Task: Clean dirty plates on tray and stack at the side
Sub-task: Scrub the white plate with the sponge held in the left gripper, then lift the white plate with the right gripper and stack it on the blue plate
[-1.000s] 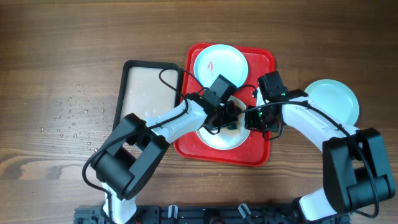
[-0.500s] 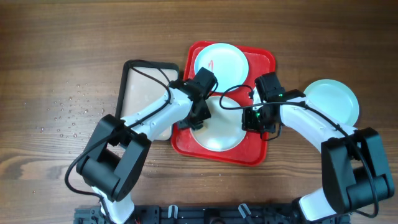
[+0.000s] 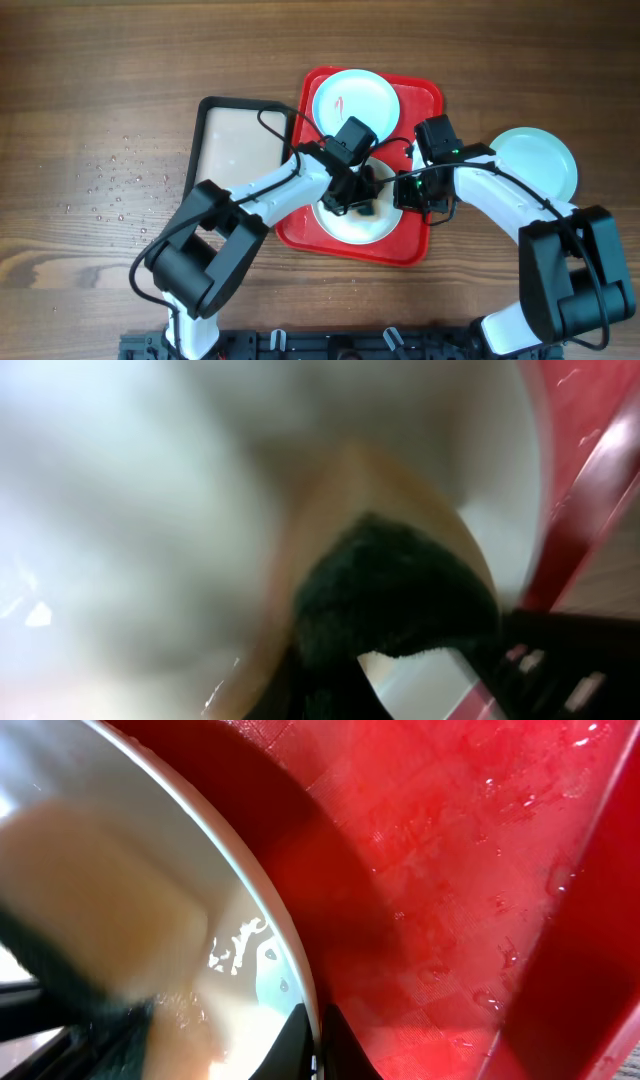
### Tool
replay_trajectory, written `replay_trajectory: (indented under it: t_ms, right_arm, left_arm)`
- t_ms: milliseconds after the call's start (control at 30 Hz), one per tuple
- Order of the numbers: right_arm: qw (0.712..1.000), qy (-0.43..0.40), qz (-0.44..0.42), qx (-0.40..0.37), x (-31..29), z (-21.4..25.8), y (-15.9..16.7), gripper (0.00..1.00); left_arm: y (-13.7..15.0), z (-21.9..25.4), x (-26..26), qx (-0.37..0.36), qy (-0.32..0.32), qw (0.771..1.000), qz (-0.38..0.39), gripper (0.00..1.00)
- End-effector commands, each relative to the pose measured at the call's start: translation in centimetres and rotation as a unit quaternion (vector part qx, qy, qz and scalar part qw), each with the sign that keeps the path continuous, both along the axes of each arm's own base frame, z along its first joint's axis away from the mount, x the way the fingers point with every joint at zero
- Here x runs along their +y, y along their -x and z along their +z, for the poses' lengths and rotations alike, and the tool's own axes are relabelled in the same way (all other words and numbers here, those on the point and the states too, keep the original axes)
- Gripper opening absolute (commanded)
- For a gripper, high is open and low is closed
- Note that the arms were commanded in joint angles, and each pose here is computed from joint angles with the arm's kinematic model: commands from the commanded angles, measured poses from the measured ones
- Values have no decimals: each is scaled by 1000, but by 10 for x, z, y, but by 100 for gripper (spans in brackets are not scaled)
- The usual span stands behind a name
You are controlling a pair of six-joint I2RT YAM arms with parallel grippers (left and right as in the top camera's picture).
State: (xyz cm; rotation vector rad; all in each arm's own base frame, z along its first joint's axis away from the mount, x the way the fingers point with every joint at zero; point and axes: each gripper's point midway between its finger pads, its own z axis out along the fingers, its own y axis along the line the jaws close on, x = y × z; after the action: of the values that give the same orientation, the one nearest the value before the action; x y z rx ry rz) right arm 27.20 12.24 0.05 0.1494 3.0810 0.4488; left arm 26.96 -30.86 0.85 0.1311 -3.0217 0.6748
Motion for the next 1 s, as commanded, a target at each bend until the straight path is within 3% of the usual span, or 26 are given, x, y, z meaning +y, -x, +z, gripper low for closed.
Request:
replay_trajectory:
  t_ms: [0,167,267,400,533,633,733,833,867,900,967]
  right_arm:
    - [1000,22,22,-5,-5,-7,-1,4]
    - [998,16,46,-40,-2,16,-11,4]
    - [995,10,42,-92,-2,52,-17,4]
    - [974,90,-3,-210,-30,128,-29,4]
    - [936,201,13,-289,-38,162,-28,5]
    - [901,285,52,-322,-29,169,-22,4]
    - [869,334,79,-357,-17,180,-19,4]
    - [833,379,120,-384,-6,189,-16,4]
    - [818,396,123,-399,-4,196,-15,4]
    - [803,411,134,-410,-1,202,-13,4]
    - [789,418,145,-426,7,208,-9,4]
  left_arm:
    - [-10,12,57,-18,-88,996,18,4]
    - [-47,118,131,-122,-71,986,94,4]
    - [-62,151,200,-167,-93,969,155,4]
    - [-63,115,276,-136,-159,958,196,4]
    - [-57,57,289,-101,-172,958,207,4]
    - [-61,55,287,-105,-167,958,208,6]
    - [-62,81,281,-126,-143,959,209,40]
    - [-63,126,275,-176,-113,955,212,60]
    - [-62,140,272,-195,-98,953,212,73]
    - [-59,160,270,-223,-84,947,213,96]
    - [-51,175,270,-240,-80,943,215,100]
